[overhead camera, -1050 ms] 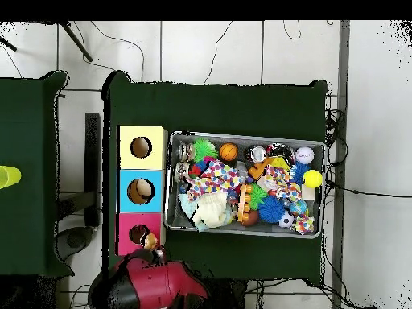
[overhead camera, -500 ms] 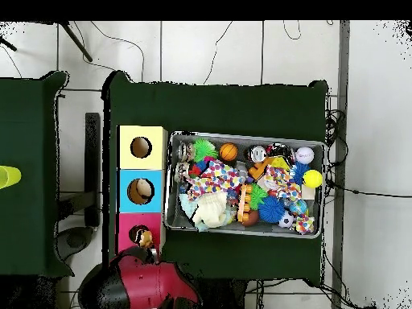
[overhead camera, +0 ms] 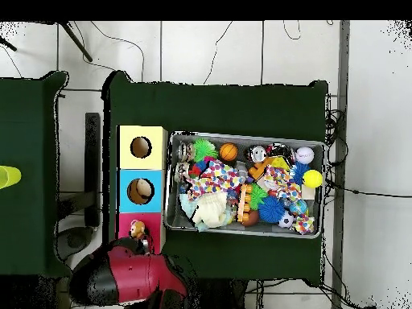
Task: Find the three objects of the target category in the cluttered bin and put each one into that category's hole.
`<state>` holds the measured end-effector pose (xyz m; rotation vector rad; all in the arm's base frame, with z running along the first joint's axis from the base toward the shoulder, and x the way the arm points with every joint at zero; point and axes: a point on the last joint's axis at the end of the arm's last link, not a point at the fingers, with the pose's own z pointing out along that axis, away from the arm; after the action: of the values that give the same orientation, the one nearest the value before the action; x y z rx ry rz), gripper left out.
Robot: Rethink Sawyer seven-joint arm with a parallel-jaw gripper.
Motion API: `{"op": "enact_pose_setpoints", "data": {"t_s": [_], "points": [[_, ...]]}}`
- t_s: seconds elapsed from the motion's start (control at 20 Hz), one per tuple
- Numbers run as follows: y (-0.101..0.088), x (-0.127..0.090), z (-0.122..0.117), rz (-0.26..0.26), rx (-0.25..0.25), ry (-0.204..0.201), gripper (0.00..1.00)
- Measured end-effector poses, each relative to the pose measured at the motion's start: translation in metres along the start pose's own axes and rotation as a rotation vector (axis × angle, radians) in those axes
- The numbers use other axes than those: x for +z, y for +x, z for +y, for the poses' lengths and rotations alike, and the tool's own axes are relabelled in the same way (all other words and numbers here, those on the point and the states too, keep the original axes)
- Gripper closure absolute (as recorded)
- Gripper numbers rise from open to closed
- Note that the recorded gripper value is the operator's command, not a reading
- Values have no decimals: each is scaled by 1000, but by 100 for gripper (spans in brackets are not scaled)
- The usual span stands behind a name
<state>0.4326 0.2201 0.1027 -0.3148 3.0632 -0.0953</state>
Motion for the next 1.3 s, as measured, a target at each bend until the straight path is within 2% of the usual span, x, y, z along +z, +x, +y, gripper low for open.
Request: {"op": "enact_pose_setpoints", "data": {"t_s": [0.4,0.85,1.3], "points": [[8,19,-1,45,10,0,100],[7,37,-4,49,18,0,100],[1,67,-8,9,25,1,100]]}}
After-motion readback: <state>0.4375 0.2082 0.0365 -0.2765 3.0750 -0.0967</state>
